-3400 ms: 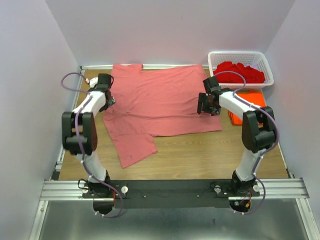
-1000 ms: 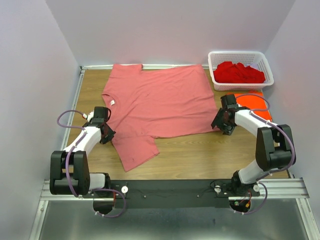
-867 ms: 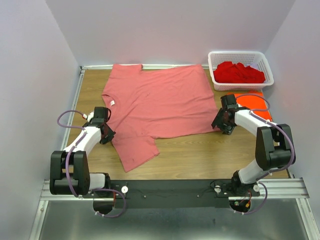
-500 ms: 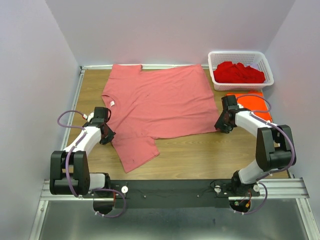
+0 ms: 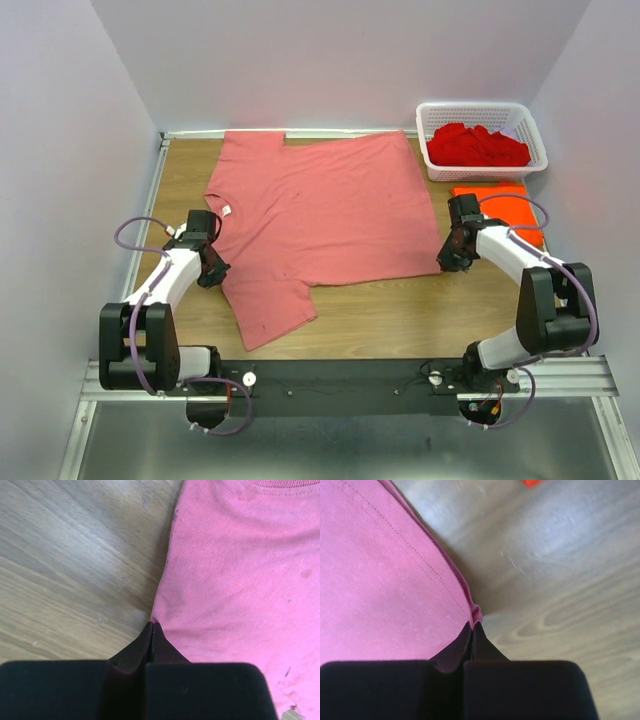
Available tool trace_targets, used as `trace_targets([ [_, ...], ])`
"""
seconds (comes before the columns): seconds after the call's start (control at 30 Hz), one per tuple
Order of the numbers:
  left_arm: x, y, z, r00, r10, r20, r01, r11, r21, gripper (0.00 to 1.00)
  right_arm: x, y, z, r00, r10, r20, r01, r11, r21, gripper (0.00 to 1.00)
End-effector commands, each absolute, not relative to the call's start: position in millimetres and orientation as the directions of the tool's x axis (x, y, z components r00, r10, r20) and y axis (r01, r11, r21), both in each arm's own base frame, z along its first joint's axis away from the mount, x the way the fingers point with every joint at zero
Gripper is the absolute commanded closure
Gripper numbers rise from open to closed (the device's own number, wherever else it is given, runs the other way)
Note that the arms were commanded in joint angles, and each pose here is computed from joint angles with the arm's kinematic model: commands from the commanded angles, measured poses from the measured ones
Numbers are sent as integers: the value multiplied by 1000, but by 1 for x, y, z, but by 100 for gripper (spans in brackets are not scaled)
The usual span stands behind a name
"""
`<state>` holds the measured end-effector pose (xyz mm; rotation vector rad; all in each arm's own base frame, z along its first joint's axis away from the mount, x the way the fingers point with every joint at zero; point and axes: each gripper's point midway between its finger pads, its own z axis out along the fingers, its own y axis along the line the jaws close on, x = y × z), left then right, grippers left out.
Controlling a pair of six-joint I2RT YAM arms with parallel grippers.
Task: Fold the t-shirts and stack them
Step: Fold the tshirt
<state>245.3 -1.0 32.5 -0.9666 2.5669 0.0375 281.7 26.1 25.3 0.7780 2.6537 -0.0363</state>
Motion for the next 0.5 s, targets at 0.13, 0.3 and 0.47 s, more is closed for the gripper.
trace_targets([
  [0.13, 235, 2, 51, -701, -605, -378, -623, 777, -87, 100, 263, 16, 57, -838, 450, -310, 473, 881, 2, 99],
  [0.3, 244, 2, 57, -707, -593, -384, -611, 787, -89, 100, 273, 20, 69, -856, 427, -293, 443, 896, 11, 100],
  [0.47, 256, 8, 65, -712, -571, -408, -598, 798, -73, 100, 291, 20, 81, -861, 406, -307, 424, 905, 8, 99],
])
